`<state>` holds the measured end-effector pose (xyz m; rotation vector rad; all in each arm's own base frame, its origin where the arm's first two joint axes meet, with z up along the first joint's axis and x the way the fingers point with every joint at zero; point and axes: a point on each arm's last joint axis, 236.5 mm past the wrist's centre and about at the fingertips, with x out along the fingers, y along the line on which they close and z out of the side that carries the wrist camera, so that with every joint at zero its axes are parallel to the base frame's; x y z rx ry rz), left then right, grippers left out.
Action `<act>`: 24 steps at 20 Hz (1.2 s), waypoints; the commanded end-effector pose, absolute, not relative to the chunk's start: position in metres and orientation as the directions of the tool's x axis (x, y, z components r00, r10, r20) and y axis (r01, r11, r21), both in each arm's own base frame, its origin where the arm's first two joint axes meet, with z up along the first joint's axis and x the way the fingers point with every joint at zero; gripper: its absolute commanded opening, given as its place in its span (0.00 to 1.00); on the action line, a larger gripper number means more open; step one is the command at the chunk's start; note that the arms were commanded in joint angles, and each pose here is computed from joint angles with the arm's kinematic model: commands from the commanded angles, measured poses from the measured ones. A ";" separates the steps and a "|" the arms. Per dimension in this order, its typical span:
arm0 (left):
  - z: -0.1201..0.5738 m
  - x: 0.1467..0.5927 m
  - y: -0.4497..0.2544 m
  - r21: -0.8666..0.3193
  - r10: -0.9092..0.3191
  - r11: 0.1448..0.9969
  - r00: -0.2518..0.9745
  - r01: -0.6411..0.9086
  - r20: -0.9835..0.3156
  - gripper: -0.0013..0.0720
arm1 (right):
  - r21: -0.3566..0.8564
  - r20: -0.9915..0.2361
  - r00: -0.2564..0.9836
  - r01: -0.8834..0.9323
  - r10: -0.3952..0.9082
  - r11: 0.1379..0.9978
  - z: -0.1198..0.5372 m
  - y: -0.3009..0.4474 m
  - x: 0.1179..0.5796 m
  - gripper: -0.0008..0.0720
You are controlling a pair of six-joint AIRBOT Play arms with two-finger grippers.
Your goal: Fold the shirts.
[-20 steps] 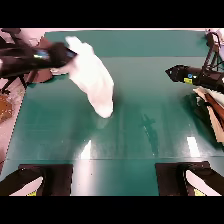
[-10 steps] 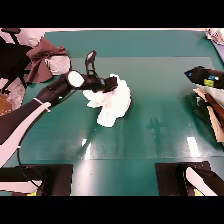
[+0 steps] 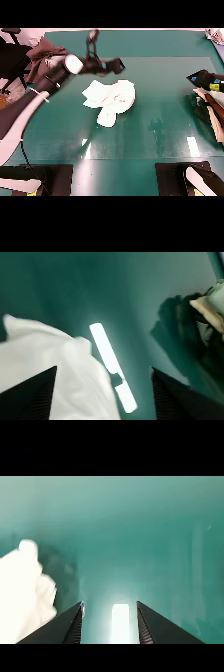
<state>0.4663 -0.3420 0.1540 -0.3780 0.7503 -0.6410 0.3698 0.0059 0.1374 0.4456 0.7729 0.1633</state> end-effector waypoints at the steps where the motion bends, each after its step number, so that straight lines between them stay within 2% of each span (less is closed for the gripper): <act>1: 0.163 0.483 -0.213 -0.088 -0.270 0.947 0.612 0.310 -0.744 0.83 | 0.461 -0.693 0.616 -0.019 0.374 0.887 0.117 0.029 0.360 0.55; 3: 0.142 0.469 -0.130 0.102 -0.012 0.976 0.519 0.190 -0.855 0.83 | 0.469 -0.705 0.587 -0.034 0.397 0.883 0.109 0.040 0.360 0.55; 4: 0.125 0.457 -0.103 0.155 0.065 0.973 0.444 0.171 -0.894 0.83 | 0.472 -0.711 0.571 -0.046 0.411 0.881 0.105 0.046 0.361 0.55; 6: 0.089 0.447 -0.080 0.160 0.098 0.976 0.352 0.150 -0.931 0.87 | 0.477 -0.720 0.540 -0.071 0.436 0.876 0.098 0.060 0.361 0.55; 9: 0.039 0.435 -0.091 0.039 -0.010 0.982 0.257 0.186 -0.966 0.87 | 0.478 -0.721 0.512 -0.119 0.466 0.870 0.097 0.081 0.358 0.55; 12: 0.018 0.443 -0.108 -0.096 -0.141 0.980 0.273 0.174 -0.952 0.87 | 0.477 -0.719 0.499 -0.152 0.484 0.866 0.097 0.094 0.355 0.55; 14: 0.016 0.449 -0.132 -0.192 -0.254 0.955 0.289 0.227 -0.923 0.87 | 0.478 -0.719 0.481 -0.182 0.502 0.859 0.097 0.107 0.352 0.55; 17: -0.007 0.445 -0.161 -0.312 -0.365 0.918 0.210 0.246 -0.907 0.87 | 0.475 -0.721 0.440 -0.249 0.536 0.844 0.096 0.134 0.342 0.57; 19: -0.029 0.431 -0.170 -0.359 -0.398 0.895 0.107 0.264 -0.911 0.87 | 0.475 -0.721 0.419 -0.281 0.552 0.834 0.096 0.147 0.337 0.57; 24: -0.043 0.394 -0.166 -0.372 -0.376 0.863 -0.056 0.341 -0.925 0.87 | 0.507 -0.758 0.332 -0.243 0.562 0.827 0.062 0.159 0.315 0.57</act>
